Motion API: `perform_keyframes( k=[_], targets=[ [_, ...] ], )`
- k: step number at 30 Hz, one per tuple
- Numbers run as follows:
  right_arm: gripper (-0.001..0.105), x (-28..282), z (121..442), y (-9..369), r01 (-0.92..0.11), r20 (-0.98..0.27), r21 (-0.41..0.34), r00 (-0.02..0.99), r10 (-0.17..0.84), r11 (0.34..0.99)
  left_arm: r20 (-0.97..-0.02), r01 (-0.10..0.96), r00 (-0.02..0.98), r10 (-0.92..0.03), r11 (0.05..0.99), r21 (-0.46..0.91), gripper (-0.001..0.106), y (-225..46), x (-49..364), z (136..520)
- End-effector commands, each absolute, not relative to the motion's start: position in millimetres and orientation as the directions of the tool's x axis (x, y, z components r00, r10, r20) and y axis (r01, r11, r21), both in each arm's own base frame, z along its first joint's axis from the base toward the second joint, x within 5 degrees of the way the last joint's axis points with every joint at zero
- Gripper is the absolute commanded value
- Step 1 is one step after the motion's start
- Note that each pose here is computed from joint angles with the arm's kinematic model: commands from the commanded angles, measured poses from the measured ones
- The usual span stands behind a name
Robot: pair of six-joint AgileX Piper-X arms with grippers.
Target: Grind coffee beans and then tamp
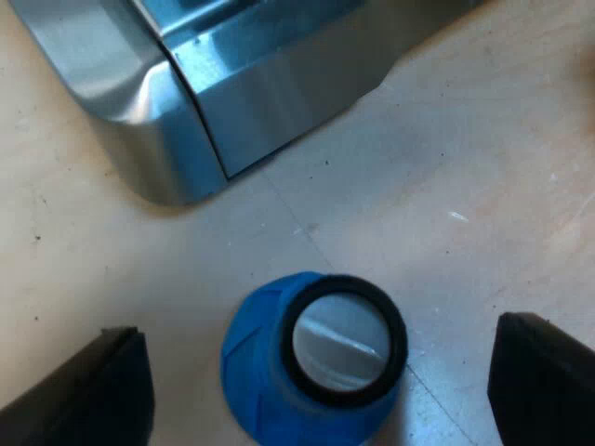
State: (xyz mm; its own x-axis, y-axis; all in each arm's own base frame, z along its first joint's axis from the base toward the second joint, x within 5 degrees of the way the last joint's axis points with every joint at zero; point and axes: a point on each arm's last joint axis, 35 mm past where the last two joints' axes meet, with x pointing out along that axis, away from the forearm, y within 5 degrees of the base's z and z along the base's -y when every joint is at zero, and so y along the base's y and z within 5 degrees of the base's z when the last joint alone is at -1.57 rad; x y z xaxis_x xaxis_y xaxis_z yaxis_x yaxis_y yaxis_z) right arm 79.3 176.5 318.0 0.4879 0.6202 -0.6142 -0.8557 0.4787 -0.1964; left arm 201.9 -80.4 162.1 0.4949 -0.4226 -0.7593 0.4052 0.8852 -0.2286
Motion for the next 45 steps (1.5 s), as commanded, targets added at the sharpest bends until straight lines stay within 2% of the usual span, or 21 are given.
perform_keyframes(
  k=[1, 9, 34, 37, 39, 42, 45],
  targets=[
    [0.062, 79.1, 323.3, 176.9, -0.857, -0.593, -0.206, 0.493, 0.636, 0.472, -0.761, 0.408, 0.490, -0.426, 0.883, -0.231, 0.079, -81.2, 201.0, 162.1],
    [0.062, 79.1, 323.3, 176.9, -0.857, -0.593, -0.206, 0.493, 0.636, 0.472, -0.755, 0.411, 0.497, -0.428, 0.882, -0.230, 0.058, -81.5, 201.8, 162.8],
    [0.062, 79.1, 323.3, 176.9, -0.856, -0.593, -0.203, 0.493, 0.636, 0.475, -0.717, 0.423, 0.538, -0.443, 0.878, -0.225, 0.058, -83.1, 206.4, 167.0],
    [0.062, 79.1, 323.3, 176.9, -0.856, -0.593, -0.199, 0.493, 0.636, 0.478, -0.719, 0.423, 0.536, -0.443, 0.878, -0.225, 0.052, -83.1, 206.2, 166.8],
    [0.062, 79.1, 323.3, 176.9, -0.855, -0.593, -0.197, 0.493, 0.636, 0.480, -0.723, 0.419, 0.532, -0.441, 0.879, -0.228, 0.037, -82.9, 205.7, 166.3],
    [0.062, 79.1, 323.3, 176.9, -0.855, -0.593, -0.197, 0.493, 0.636, 0.480, -0.726, 0.421, 0.525, -0.444, 0.877, -0.233, 0.021, -82.9, 205.2, 165.9],
    [0.062, 79.1, 323.3, 176.9, -0.855, -0.593, -0.197, 0.493, 0.636, 0.480, -0.726, 0.421, 0.524, -0.445, 0.877, -0.233, 0.013, -82.9, 205.1, 165.9]
  ],
)
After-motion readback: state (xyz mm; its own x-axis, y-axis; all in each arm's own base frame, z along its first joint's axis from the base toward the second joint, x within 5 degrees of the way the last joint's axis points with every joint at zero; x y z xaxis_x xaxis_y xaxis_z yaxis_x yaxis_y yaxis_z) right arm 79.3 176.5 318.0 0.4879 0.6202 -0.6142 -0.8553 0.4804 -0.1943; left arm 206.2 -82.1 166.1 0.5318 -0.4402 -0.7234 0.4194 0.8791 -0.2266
